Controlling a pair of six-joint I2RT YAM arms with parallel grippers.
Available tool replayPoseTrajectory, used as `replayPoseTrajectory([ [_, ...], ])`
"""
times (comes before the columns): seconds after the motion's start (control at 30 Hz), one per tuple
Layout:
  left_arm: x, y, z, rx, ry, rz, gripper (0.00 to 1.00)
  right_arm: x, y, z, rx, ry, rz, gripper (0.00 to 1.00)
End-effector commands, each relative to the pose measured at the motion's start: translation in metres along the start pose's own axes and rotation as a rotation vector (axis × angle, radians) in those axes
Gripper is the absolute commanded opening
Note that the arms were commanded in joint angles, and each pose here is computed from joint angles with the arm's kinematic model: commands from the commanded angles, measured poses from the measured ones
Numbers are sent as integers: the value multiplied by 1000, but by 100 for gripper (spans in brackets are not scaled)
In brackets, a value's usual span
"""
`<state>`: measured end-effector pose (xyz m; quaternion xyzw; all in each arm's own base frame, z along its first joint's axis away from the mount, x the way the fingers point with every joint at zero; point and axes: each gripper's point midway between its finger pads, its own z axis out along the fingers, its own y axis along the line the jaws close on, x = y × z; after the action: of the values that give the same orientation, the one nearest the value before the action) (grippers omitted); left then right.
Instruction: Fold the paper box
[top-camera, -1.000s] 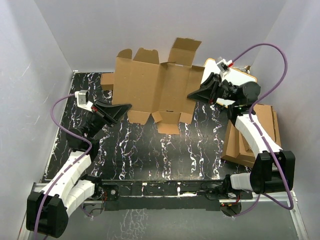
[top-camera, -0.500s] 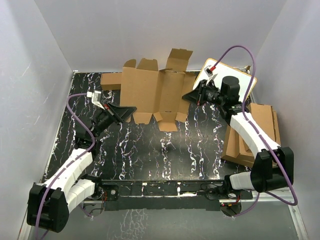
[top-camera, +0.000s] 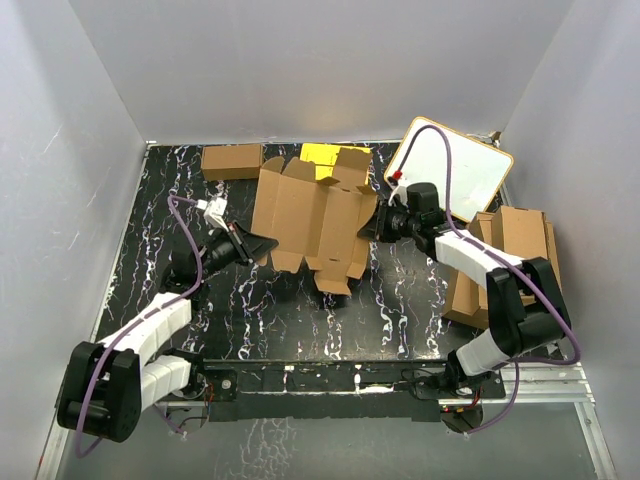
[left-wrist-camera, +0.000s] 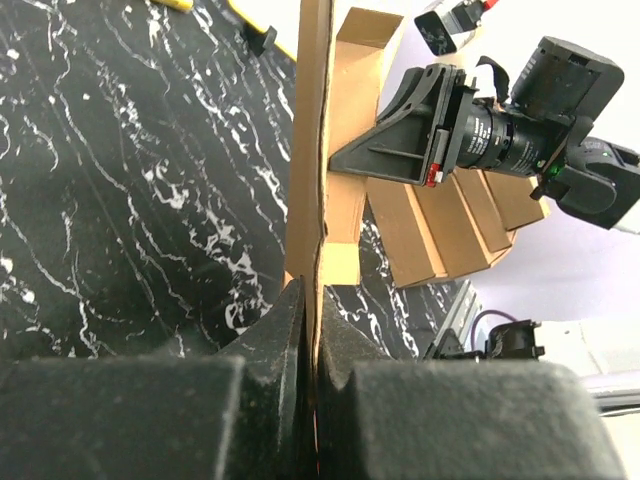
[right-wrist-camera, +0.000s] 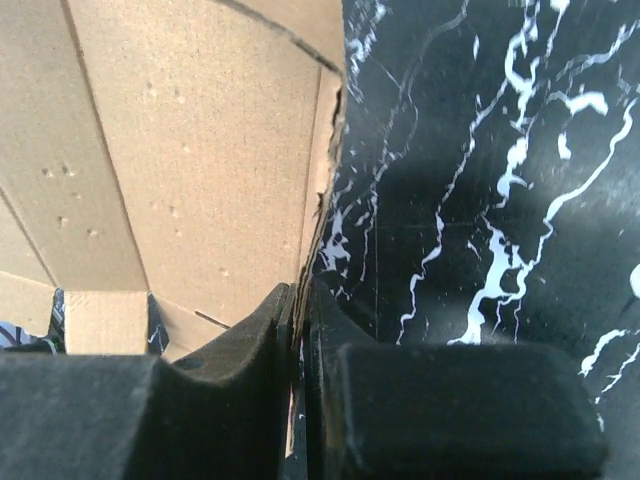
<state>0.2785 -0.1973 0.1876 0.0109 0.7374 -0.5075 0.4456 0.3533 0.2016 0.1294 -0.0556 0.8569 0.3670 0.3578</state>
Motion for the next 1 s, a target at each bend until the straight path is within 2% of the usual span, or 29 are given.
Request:
replayPoseTrajectory([
  [0.0,13,10,-1,-34,70,29,0,8,-7,12,8,1,1,15],
  [0.37,38,40,-5,-143,193,31,0,33,14,9,-140,22,-95,39],
  [0.7,46,39,-1,-115,265,2,0,57,38,11,-314,99,-88,40],
  [0.97,46,33,1,-89,299,7,0,70,22,23,-259,143,-79,41],
])
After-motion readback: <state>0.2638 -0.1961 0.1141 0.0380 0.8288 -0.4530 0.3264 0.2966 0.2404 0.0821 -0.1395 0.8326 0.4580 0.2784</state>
